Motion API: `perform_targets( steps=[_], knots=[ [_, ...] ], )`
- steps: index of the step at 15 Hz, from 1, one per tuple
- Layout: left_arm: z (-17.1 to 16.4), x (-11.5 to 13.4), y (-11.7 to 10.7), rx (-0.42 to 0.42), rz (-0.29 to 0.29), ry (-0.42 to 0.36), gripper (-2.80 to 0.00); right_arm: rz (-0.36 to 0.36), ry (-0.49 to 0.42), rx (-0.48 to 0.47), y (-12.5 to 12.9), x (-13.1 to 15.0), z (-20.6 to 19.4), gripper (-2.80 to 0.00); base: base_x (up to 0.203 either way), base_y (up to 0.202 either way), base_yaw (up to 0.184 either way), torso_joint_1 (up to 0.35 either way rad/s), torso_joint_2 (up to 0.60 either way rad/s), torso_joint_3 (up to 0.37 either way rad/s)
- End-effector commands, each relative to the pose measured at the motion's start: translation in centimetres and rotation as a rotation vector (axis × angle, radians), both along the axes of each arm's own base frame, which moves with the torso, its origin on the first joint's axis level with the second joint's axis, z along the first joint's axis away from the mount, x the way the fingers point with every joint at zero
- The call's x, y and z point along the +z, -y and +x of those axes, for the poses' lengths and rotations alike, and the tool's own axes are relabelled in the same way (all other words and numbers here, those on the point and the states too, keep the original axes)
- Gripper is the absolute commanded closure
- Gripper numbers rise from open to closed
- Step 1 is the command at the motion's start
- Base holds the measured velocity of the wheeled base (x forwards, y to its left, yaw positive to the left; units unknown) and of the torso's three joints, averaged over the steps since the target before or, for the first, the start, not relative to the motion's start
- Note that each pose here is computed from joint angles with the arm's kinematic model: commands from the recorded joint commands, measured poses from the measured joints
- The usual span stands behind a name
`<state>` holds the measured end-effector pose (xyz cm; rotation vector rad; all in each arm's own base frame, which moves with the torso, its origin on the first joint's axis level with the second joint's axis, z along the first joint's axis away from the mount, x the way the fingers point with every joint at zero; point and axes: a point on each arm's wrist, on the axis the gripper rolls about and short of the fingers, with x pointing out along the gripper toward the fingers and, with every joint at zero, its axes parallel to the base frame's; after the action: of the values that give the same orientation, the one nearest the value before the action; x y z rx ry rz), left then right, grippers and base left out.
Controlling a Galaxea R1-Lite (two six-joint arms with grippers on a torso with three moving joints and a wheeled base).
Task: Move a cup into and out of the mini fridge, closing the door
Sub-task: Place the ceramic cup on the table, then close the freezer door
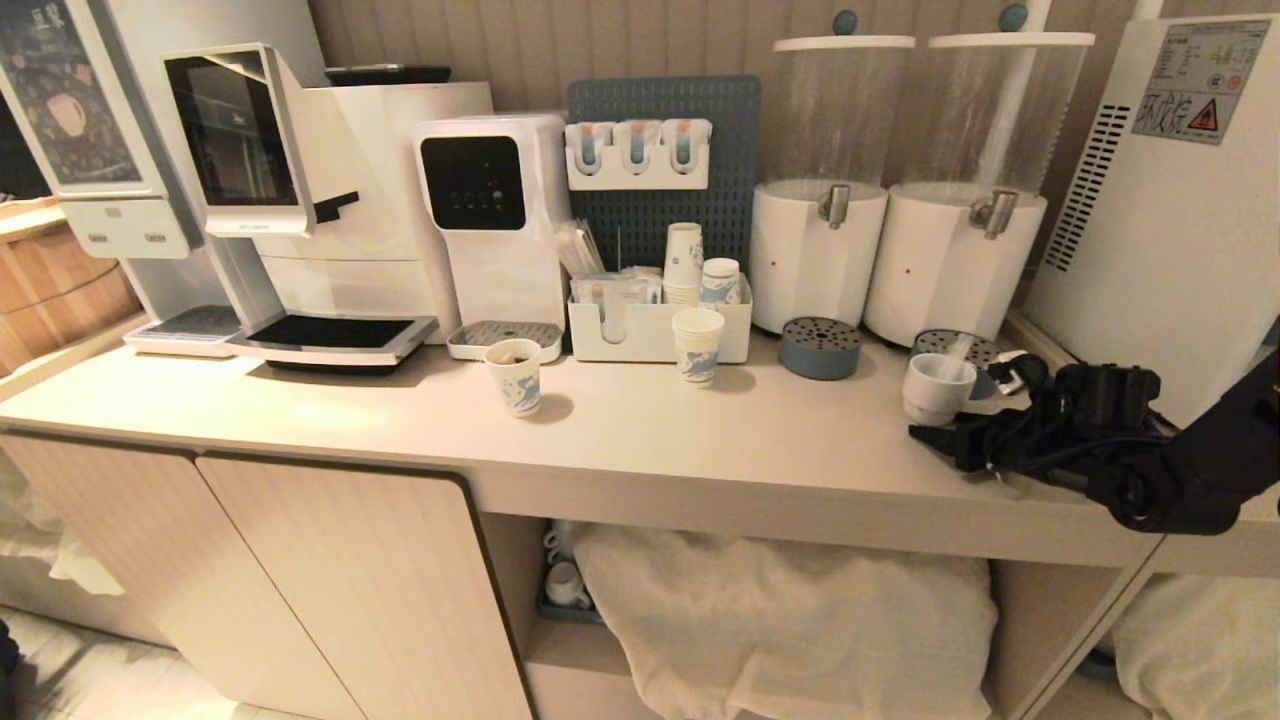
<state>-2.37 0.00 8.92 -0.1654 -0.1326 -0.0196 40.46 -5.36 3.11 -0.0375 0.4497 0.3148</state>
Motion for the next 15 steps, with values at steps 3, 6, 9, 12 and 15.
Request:
perform_targets(
  steps=[3,6,9,12,15],
  knots=[
    [0.3,-1.1,0.0,0.001,-0.001,-0.036,0.00,-0.003,0.040,-0.007,-0.1,3.6,-3.2,-2.80,0.000,0.000,0.000,0.000,0.00,0.000],
    [0.3,-1.1,0.0,0.001,-0.001,-0.034,0.00,0.000,0.039,-0.021,0.2,5.1,-6.0,-2.80,0.000,0.000,0.000,0.000,0.00,0.000],
    [0.3,-1.1,0.0,0.001,-0.001,-0.034,0.00,0.021,0.029,-0.019,0.7,5.8,-8.6,-2.65,0.000,0.000,0.000,0.000,0.00,0.000],
    [0.3,-1.1,0.0,0.001,-0.001,-0.034,0.00,0.042,0.046,-0.014,1.3,7.0,-11.4,0.00,0.000,0.000,0.000,0.000,0.00,0.000],
    [0.3,-1.1,0.0,0.001,0.000,-0.033,0.00,0.055,0.133,0.022,1.0,10.2,-15.7,0.00,0.000,0.000,0.000,0.000,0.00,0.000]
  ],
)
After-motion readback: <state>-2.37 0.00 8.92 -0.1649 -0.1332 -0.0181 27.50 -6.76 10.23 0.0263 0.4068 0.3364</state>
